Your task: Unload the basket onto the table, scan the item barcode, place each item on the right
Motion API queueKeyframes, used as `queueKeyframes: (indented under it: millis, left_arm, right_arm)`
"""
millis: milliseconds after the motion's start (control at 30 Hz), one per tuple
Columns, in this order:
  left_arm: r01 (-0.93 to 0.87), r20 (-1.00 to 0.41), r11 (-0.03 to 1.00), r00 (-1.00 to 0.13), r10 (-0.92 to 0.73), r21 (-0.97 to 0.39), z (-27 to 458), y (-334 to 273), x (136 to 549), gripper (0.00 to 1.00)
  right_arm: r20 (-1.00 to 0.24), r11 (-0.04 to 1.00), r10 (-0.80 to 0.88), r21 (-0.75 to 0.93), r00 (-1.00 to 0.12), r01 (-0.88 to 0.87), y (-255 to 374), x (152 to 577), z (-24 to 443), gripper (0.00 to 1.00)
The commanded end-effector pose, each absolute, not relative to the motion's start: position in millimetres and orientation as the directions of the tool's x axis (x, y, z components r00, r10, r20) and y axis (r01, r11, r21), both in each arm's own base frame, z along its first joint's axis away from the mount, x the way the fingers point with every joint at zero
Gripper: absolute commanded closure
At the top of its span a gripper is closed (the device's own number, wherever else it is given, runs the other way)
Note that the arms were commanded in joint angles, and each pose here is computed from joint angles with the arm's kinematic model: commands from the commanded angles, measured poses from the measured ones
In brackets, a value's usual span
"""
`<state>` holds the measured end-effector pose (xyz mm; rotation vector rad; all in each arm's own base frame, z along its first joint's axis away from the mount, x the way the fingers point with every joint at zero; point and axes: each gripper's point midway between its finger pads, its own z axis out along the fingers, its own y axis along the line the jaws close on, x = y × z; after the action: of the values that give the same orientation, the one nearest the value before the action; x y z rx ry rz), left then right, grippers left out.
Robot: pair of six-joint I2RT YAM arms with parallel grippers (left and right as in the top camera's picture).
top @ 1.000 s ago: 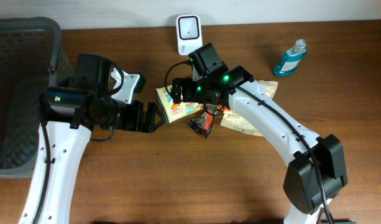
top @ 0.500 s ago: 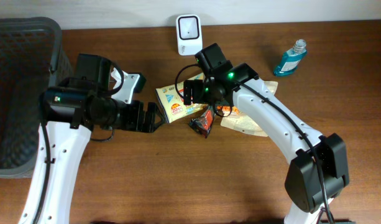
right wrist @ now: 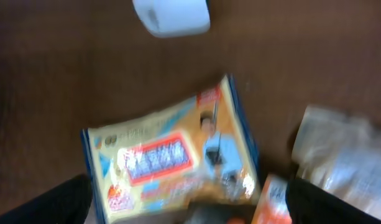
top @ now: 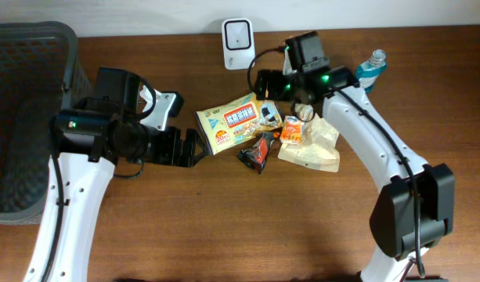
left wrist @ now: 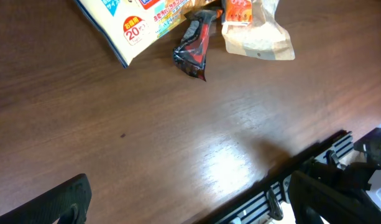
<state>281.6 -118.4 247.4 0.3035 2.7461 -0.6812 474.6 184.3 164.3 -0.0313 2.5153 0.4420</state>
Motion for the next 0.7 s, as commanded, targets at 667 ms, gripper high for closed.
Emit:
queueKeyframes:
  millis: [667]
  left_arm:
    - [0.272,-0.341,0.86,-0.932,0.123,-0.432,252,-120,282,0.01]
  right_arm:
    - [-0.511,0.957,-0.059,0.214,-0.858,-0.194,191,512,39,0.21]
